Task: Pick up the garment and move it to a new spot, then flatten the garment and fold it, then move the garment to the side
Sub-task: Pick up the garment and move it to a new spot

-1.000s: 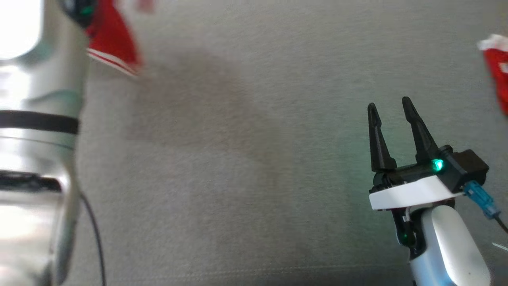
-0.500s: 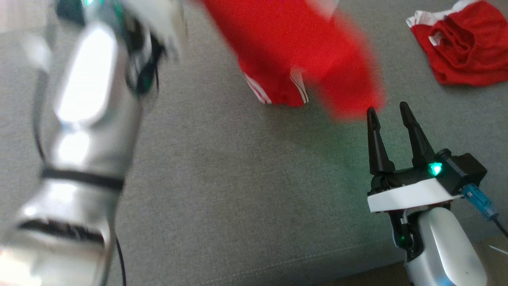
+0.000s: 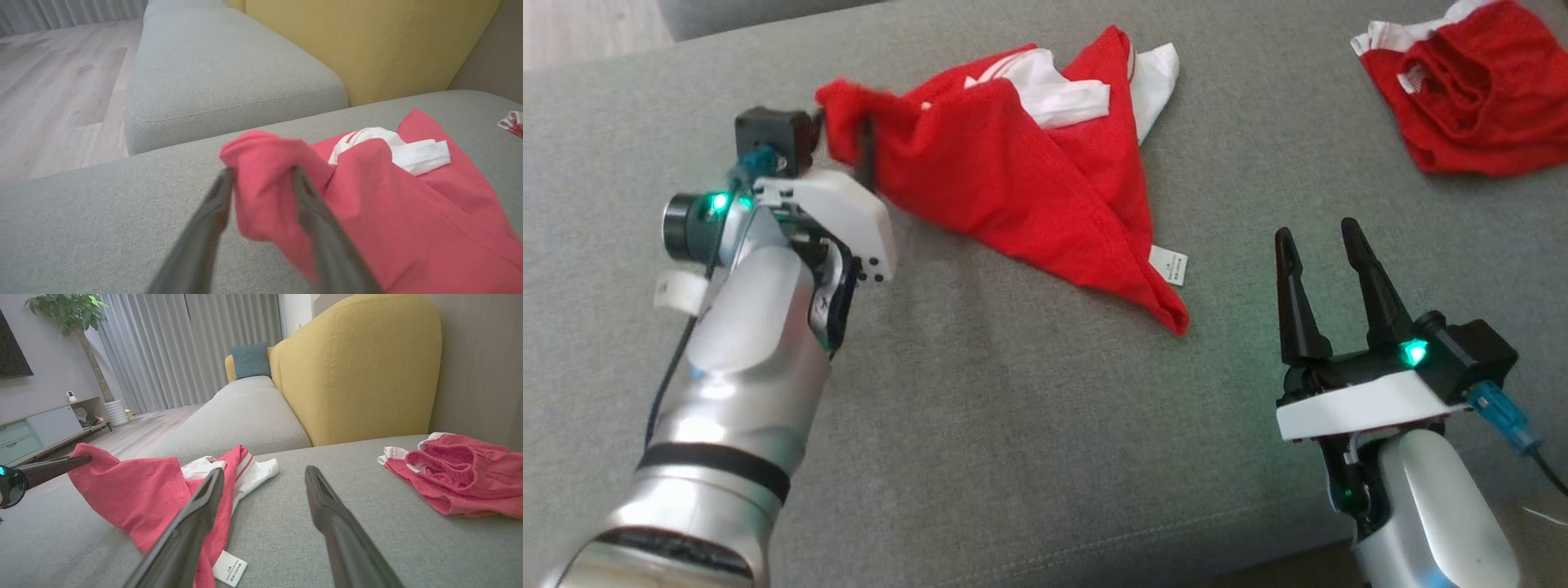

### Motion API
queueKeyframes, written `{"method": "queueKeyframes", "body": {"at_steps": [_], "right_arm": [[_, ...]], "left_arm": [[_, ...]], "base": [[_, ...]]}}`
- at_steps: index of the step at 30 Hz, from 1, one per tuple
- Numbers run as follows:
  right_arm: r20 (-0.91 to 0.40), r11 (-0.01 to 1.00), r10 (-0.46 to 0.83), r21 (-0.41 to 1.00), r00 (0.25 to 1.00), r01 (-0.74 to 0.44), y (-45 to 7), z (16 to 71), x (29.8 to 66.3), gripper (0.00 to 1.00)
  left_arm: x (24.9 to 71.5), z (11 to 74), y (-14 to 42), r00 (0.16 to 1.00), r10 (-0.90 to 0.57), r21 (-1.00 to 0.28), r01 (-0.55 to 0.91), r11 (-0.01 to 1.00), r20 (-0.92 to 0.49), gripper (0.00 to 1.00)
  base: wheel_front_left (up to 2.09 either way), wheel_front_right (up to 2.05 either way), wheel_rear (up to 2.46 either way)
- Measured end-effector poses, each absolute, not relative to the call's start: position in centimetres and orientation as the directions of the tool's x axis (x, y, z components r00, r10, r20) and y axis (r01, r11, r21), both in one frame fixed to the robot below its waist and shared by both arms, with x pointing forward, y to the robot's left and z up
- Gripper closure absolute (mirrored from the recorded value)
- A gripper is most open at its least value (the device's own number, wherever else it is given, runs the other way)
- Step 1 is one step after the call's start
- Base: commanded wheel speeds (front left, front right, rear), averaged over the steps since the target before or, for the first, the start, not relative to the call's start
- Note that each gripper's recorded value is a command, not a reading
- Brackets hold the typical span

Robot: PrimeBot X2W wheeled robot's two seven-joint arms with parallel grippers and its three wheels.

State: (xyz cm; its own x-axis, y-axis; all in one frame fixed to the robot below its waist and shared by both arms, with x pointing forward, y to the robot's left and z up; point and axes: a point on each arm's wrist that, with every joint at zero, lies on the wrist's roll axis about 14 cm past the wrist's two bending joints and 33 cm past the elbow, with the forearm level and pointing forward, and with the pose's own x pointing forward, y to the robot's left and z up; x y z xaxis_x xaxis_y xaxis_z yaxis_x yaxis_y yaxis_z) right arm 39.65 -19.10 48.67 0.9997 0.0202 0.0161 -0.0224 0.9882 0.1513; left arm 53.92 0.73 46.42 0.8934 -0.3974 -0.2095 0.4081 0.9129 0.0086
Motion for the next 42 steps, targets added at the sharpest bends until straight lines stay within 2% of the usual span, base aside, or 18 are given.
{"method": "queueKeyframes", "body": {"at_steps": [11,21,31,42], "right_arm": [[0.069,0.988,0.072,0.135,0.995,-0.081,-17.4,50.5,39.9,0.0],[0.082,0.978,0.145,0.138,0.986,-0.156,-14.8,51.1,39.5,0.0],[0.027,0.973,0.187,0.134,0.982,-0.189,-13.3,49.2,36.9,0.0],[0.018,0.967,0.198,0.157,0.98,-0.199,-12.8,49.0,35.6,0.0]], "left_arm": [[50.6,49.7,2.4,0.931,-0.36,-0.076,0.356,0.931,-0.054,0.0],[43.8,50.8,8.5,0.98,-0.195,-0.121,0.199,0.973,0.042,0.0],[36.6,49.5,13.3,0.999,-0.043,-0.155,0.045,0.987,0.021,0.0],[34.3,49.7,14.4,1.0,0.001,-0.161,0.003,0.987,0.03,0.0]], "base": [[0.0,0.0,0.0],[0.0,0.0,0.0],[0.0,0.0,0.0],[0.0,0.0,0.0]]}}
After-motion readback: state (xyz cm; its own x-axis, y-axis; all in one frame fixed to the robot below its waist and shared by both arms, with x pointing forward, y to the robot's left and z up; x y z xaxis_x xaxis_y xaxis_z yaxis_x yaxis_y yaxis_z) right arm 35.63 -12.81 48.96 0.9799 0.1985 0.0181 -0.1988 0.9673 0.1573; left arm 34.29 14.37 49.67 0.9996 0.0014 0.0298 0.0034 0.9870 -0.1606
